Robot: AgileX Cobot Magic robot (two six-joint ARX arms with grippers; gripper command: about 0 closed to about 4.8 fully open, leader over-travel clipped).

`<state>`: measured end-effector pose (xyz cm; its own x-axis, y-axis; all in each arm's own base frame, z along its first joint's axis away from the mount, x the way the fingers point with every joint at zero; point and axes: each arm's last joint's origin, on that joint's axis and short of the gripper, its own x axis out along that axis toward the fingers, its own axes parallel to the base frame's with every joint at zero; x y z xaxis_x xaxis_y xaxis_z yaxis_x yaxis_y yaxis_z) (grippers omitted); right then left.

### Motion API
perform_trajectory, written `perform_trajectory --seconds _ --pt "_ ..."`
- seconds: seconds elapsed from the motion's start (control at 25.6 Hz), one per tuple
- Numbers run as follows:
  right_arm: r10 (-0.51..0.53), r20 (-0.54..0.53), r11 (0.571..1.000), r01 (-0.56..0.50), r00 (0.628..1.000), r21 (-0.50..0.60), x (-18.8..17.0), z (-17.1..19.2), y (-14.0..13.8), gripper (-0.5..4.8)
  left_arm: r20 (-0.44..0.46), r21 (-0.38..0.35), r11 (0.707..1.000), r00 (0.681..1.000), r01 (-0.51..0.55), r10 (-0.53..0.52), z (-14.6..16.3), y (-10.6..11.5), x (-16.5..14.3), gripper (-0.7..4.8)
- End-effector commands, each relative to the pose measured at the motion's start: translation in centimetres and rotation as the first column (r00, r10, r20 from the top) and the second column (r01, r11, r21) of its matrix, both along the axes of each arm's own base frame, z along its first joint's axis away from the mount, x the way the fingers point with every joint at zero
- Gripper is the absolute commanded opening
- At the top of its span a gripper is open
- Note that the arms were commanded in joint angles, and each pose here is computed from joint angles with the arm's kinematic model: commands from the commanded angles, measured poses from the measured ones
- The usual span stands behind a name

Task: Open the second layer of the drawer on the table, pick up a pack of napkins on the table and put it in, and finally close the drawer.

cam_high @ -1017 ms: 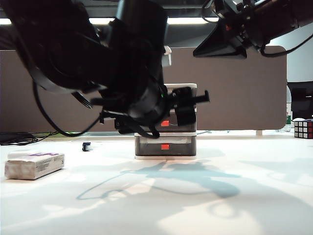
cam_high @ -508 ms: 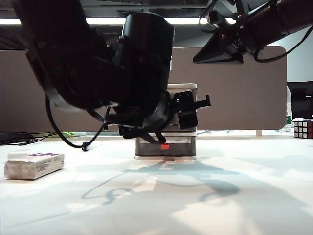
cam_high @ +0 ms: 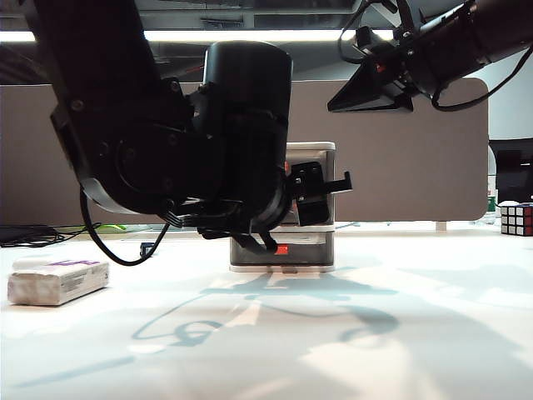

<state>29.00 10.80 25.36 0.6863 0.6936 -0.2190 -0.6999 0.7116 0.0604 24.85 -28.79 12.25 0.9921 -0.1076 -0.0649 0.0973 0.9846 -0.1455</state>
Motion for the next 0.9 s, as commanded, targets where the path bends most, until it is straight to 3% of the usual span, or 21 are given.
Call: perform_trajectory --seconds 0.04,0.9 --pt "0.004 0.024 1.0 -0.004 1.0 0.003 0.0 0.4 0.0 -0.05 0.015 -0.013 1.0 1.0 -0.004 0.004 0.1 -0.3 0.6 3.0" --pt "0.005 0.004 1.0 -0.005 1.0 -0.003 0.0 0.1 0.0 -0.05 0.013 0.001 0.999 0.999 0.043 -0.043 -0.3 0.1 1.9 2.71"
